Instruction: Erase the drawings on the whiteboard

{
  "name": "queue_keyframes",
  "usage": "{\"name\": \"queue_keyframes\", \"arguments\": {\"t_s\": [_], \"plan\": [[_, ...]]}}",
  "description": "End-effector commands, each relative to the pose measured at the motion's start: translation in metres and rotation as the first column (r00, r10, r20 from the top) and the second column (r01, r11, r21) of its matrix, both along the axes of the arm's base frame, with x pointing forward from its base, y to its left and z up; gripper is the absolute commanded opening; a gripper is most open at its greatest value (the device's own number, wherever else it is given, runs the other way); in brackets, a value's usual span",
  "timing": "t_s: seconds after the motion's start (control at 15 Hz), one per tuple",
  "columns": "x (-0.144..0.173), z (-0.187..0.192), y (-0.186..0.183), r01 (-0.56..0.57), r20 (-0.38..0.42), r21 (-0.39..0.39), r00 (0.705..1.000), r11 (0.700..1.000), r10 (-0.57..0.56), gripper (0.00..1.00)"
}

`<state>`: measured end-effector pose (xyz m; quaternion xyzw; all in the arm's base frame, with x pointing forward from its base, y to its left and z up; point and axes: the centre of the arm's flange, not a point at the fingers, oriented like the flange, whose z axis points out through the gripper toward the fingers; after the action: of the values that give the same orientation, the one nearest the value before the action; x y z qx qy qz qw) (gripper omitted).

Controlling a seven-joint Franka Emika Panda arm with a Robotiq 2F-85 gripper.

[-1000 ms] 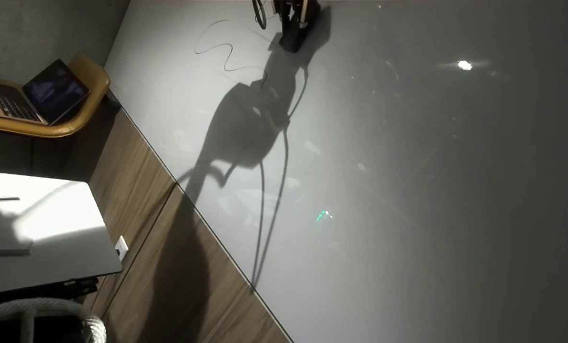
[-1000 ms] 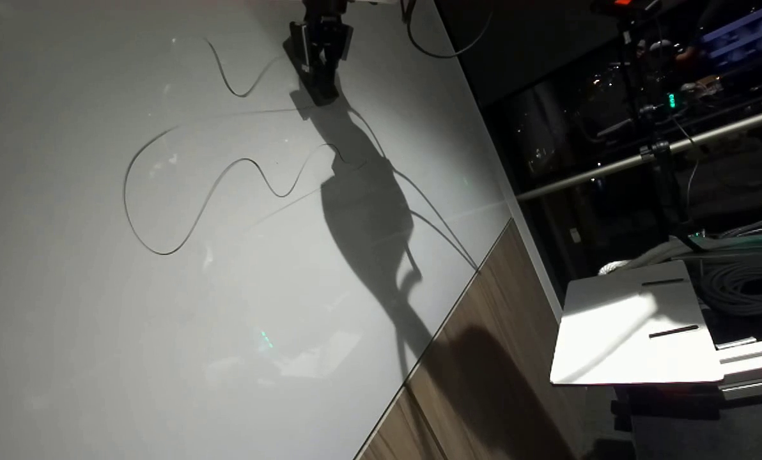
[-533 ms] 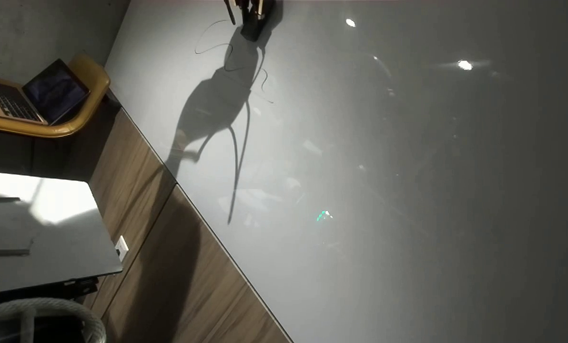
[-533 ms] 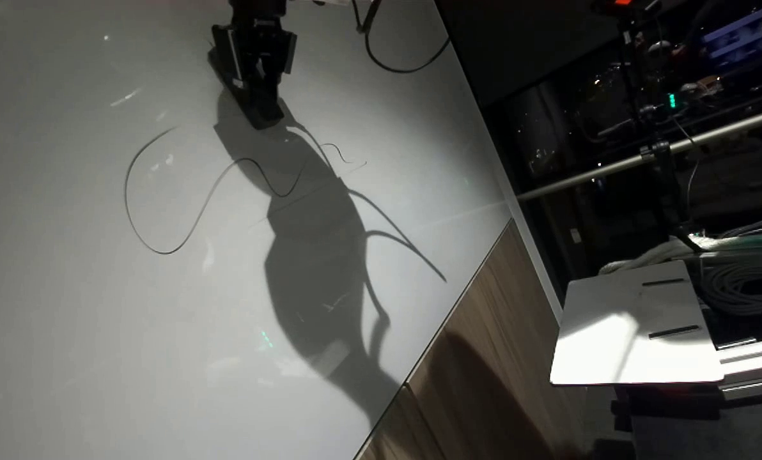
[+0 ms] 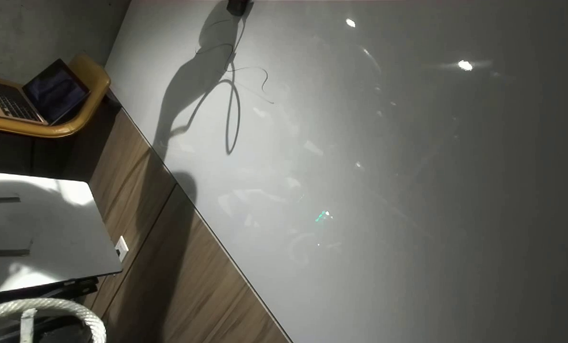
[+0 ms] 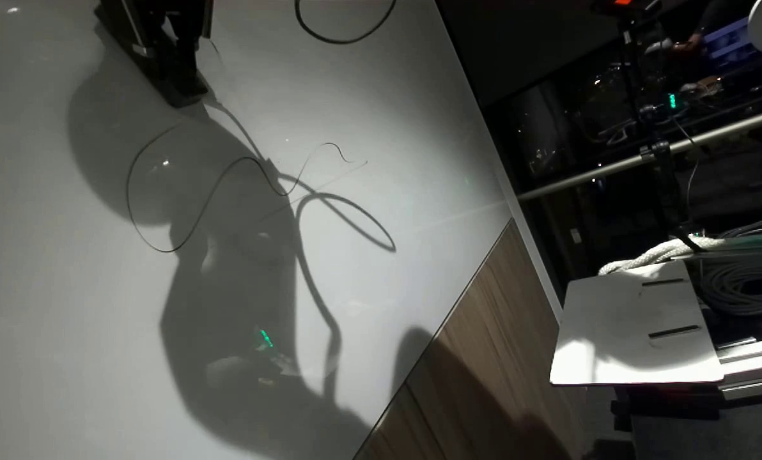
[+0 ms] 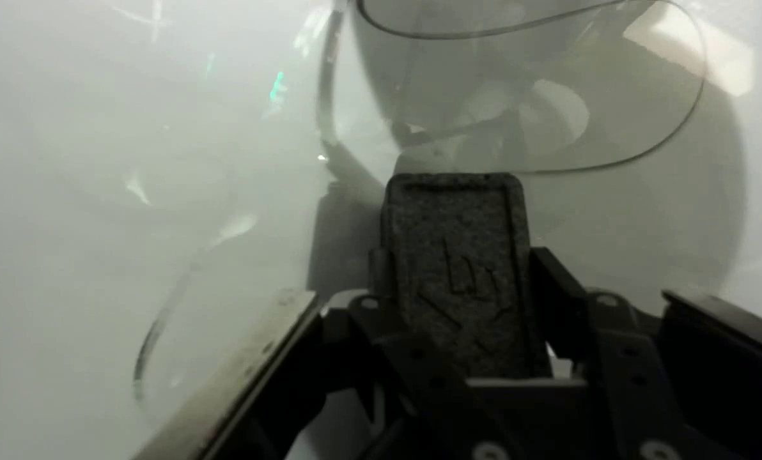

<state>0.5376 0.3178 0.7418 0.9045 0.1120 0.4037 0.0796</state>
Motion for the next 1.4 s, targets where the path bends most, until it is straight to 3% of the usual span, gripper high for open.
{"name": "queue_keyframes", "arguments": {"t_s": [0.0,0.33,0.6,1.13,1.33], "plan": [[0.015,0.044,-0.07,0.086,0.038,-0.05,0.996,0.995,-0.084,0.29],[0.014,0.027,-0.177,0.232,-0.004,-0.036,0.973,0.972,-0.233,0.29],[0.03,-0.025,-0.241,0.282,-0.082,-0.017,0.956,0.959,-0.283,0.29],[0.069,-0.167,-0.308,0.338,-0.238,0.006,0.915,0.941,-0.327,0.29],[0.082,-0.182,-0.303,0.33,-0.253,0.004,0.914,0.944,-0.318,0.29]]}}
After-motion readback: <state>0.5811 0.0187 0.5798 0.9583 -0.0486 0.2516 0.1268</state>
